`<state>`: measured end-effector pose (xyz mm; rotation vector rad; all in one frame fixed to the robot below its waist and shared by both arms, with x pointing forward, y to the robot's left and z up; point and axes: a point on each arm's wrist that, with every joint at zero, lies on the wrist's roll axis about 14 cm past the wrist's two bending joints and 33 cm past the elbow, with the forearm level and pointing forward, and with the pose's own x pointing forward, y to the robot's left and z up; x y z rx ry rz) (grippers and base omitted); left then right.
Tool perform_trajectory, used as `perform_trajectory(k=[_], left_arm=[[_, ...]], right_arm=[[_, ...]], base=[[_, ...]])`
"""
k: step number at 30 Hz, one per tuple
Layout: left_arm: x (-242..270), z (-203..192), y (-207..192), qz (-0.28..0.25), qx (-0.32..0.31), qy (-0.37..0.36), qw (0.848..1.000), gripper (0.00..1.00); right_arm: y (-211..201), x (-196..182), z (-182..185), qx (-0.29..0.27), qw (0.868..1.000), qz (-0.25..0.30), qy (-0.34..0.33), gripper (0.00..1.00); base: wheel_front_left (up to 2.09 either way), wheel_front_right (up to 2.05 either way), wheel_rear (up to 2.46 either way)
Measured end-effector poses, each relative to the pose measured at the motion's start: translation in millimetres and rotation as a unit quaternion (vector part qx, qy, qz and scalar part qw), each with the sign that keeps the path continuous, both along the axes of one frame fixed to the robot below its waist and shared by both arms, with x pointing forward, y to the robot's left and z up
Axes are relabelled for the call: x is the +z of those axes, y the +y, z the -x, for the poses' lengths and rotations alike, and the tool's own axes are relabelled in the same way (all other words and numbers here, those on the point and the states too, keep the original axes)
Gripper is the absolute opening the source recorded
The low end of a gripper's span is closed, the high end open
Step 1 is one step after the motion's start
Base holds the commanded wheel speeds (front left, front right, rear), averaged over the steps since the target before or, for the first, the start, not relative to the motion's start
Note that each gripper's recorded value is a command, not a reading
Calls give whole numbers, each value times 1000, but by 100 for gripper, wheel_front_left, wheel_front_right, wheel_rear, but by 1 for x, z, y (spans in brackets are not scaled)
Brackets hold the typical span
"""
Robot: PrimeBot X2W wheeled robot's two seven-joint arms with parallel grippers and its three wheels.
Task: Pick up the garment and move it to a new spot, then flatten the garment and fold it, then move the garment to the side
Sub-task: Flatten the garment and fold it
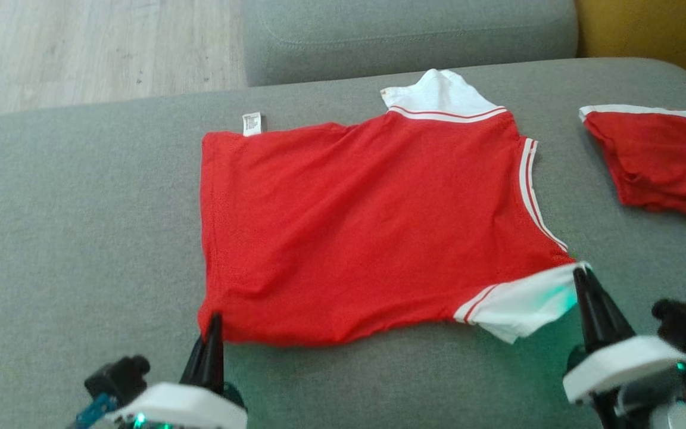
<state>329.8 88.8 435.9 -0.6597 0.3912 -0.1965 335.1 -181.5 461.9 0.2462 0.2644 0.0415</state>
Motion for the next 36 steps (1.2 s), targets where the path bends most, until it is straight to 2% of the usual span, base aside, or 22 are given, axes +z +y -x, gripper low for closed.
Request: perform_trajectory(k=[6,17,22,30,31,32,33,34,35,36], left_arm=[[15,-38,0,47,35,-16,998,0],[5,-90,-3,31,45,-12,998,0],[-3,-101,-1,21,43,-7,999,0],[-12,-107,-4,0,31,-1,1000,0],[-14,-106,-4,-2,31,1,1000,29],[-15,-106,-4,-4,30,2,1000,44],[-16,-106,-5,-4,29,3,1000,90],[-17,-106,-5,-3,29,3,1000,100],[-17,-106,-5,-3,28,3,1000,100],[-16,-106,-4,-4,29,0,1000,100]], right_arm=[[2,9,-42,3,1000,-8,-19,0],[-2,7,-125,-2,1000,12,-21,0],[3,-5,-143,2,1000,17,-10,0],[10,-36,-150,10,999,13,42,0],[11,-36,-153,11,999,14,42,0],[11,-36,-156,12,999,16,43,0],[12,-35,-161,14,999,20,42,0],[13,-34,-165,16,999,22,41,0],[15,-31,-170,17,999,24,38,0],[17,-26,-178,21,999,30,28,90]], base=[[0,0,0],[0,0,0],[0,0,0],[0,0,0],[0,0,0],[0,0,0],[0,0,0],[0,0,0],[0,0,0],[0,0,0]])
